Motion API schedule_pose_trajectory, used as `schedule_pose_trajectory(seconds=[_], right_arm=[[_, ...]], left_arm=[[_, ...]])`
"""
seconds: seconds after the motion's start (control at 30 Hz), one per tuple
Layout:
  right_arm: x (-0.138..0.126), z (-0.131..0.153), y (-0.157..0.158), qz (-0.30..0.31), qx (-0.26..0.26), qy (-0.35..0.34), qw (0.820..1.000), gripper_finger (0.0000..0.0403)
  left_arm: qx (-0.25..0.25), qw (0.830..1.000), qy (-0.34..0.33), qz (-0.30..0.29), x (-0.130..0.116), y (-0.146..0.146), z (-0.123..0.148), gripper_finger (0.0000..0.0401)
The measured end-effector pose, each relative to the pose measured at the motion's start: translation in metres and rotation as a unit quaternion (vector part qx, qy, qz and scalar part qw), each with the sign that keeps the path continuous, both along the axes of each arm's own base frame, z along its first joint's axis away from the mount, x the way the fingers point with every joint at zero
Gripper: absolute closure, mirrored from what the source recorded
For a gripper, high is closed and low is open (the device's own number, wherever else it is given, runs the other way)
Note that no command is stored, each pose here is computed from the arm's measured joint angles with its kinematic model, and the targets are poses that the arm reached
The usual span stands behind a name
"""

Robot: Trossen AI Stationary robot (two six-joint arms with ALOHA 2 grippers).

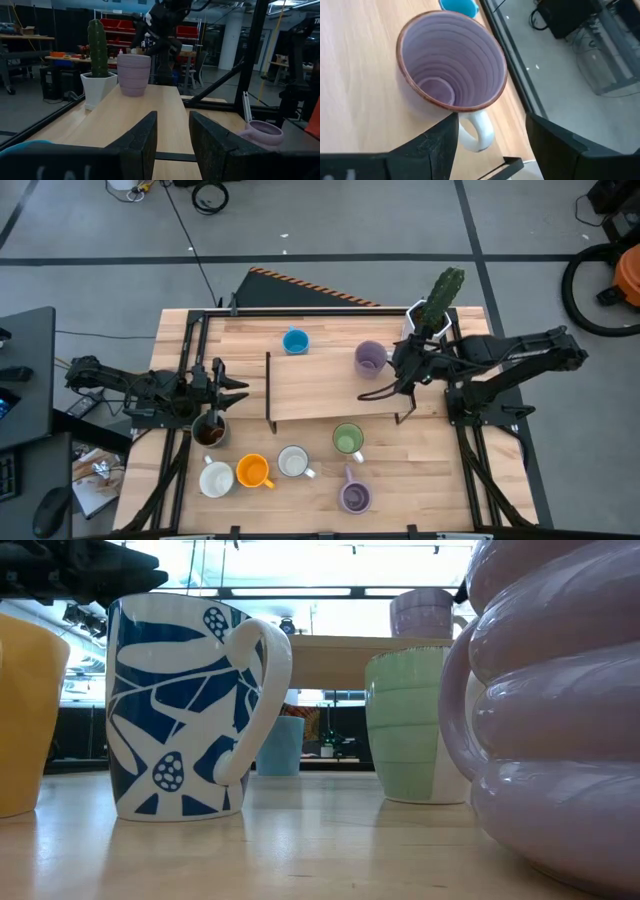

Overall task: Place coffee mugs
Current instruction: Put the violet-white mug on the shelf

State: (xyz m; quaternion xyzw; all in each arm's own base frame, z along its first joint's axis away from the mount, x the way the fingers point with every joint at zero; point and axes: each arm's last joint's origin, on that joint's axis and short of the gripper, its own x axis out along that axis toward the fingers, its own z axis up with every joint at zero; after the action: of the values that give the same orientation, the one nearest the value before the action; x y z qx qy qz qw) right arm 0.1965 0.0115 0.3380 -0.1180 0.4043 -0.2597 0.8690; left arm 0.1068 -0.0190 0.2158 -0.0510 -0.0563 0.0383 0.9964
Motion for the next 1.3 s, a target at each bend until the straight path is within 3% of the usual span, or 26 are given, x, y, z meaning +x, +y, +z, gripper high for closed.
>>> schedule_pose_trajectory(seconds=[0.43,0.83,1.03,1.3], right_arm=[[0.012,0.037,0.008,0.01,0.052,-0.008,0.999,0.0165],[0.061,0.056,0.014,0.011,0.057,-0.012,0.998,0.0165],[0.083,0.061,0.014,-0.006,0.086,-0.026,0.996,0.0165],[0.094,0.071,0.017,0.015,0.136,-0.035,0.99,0.0165]], left_arm=[[0.002,1.0,0.002,0.0,0.0,0.0,0.0,0.0283],[0.035,0.999,0.015,0.003,0.0,0.0,-0.002,0.0283],[0.043,0.999,0.018,0.004,0.0,0.0,-0.003,0.0283],[0.046,0.999,0.029,0.003,0.0,0.0,-0.005,0.0283]])
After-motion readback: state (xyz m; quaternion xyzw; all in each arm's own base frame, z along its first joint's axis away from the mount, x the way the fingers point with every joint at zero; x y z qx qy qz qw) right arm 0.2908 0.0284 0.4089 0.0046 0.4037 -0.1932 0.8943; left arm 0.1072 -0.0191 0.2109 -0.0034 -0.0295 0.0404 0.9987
